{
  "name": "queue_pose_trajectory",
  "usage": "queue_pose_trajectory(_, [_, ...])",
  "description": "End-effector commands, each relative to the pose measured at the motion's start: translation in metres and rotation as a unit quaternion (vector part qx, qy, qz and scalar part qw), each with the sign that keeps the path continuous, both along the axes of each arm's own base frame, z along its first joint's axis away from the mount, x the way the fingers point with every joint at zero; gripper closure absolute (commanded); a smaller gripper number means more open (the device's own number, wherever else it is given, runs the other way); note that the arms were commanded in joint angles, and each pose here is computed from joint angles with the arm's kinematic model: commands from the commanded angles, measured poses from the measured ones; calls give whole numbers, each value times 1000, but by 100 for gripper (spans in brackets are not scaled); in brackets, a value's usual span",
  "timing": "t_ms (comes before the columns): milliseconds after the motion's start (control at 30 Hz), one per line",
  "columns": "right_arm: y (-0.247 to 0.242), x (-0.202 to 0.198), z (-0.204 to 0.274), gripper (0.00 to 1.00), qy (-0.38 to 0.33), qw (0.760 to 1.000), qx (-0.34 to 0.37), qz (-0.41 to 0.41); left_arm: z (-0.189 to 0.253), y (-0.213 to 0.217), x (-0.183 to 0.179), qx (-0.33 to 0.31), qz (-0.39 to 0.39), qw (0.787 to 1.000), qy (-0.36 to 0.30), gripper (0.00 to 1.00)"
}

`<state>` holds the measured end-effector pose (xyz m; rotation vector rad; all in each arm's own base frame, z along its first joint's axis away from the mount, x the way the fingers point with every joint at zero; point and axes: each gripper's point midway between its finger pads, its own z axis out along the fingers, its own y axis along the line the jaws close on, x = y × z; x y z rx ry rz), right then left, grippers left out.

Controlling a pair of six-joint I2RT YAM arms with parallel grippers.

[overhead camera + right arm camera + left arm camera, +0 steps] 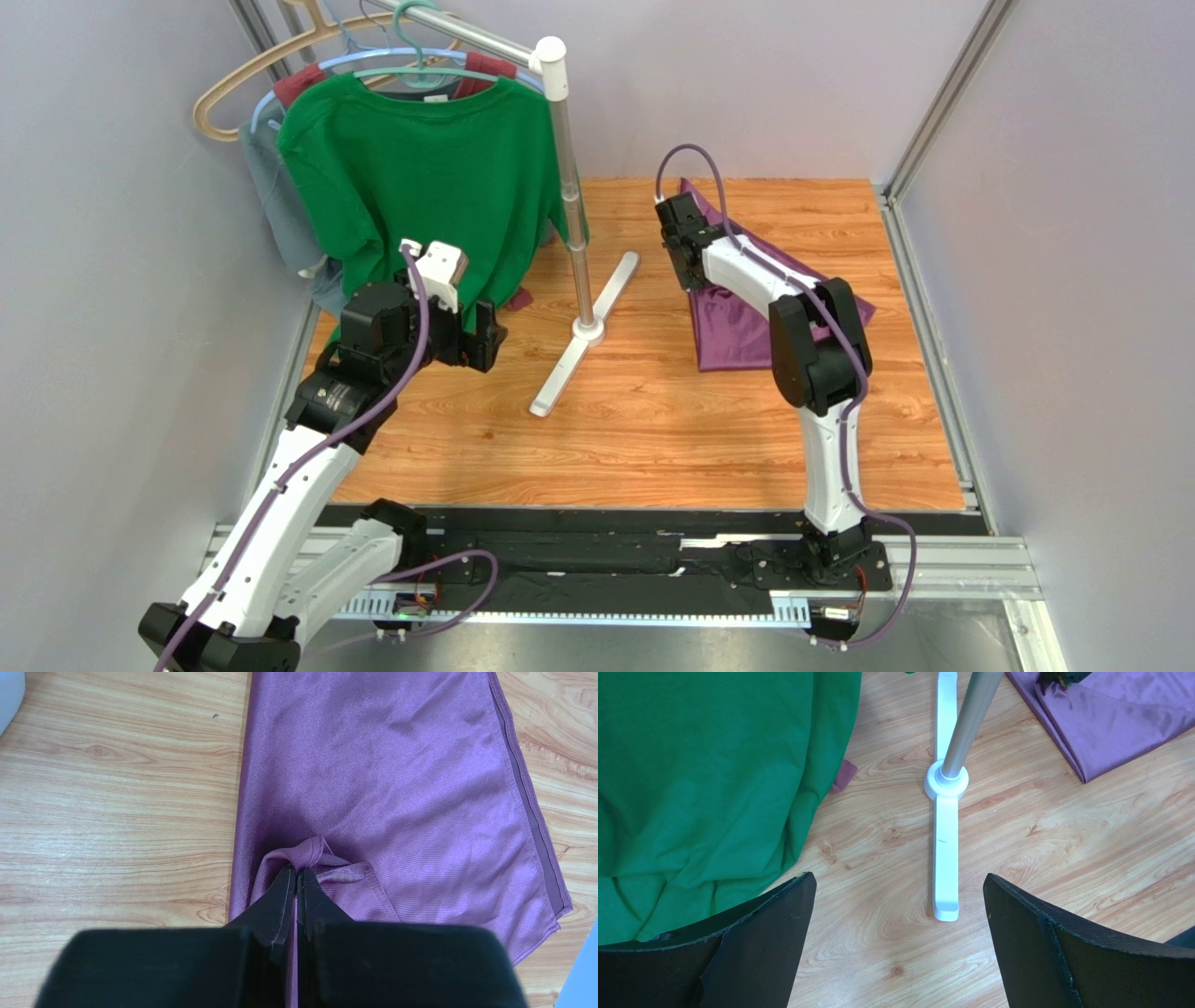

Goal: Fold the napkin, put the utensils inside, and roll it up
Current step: Fold the napkin

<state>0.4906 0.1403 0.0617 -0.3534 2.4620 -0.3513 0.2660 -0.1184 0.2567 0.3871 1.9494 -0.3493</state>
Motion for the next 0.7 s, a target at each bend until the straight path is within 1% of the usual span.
queue_pose_trajectory(0, [6,21,19,100,-38,999,9,3,1,1,2,2,1,1000,-6,1])
queue_pose_trajectory(33, [6,21,20,100,-40,999,9,2,1,1,2,2,1,1000,-5,1])
queue_pose_trajectory(133, [5,23,28,79,-49,999,13,-2,1,2,2,1,2,1000,-6,1])
queue_pose_trajectory(167, [6,24,35,68,-56,998,17,-2,1,2,3,2,1,1000,-5,1])
queue_pose_trajectory(300, [4,27,65,51,-85,996,29,-3,2,1,2,0,-1,1000,-6,1])
queue_pose_trajectory(333, [4,26,71,50,-90,995,32,-4,2,1,2,0,-1,1000,-6,1])
queue_pose_trajectory(367, [1,24,74,46,-90,995,34,-6,1,1,2,1,-1,1000,-6,1])
queue_pose_trajectory(400, [-4,23,85,46,-98,994,41,-11,2,1,2,0,-1,1000,-6,1])
queue_pose_trajectory(500, [-9,8,95,45,-95,993,67,-11,2,0,2,-1,-2,1000,-8,1])
queue_pose_trajectory(533, [-7,4,95,45,-95,992,86,-15,3,0,1,-2,-3,1000,-8,1])
queue_pose_trajectory(567, [-7,-1,97,45,-95,991,94,-14,3,0,2,-1,-2,1000,-8,1])
queue_pose_trajectory(600, [-8,-9,89,45,-84,992,96,-13,3,0,1,-2,-3,1000,-8,1])
queue_pose_trajectory(633, [-5,-15,98,45,-89,990,113,-8,3,-1,1,-3,-4,1000,-8,1])
queue_pose_trajectory(667, [-1,-19,97,45,-84,988,128,-9,3,-1,1,-3,-5,1000,-7,1])
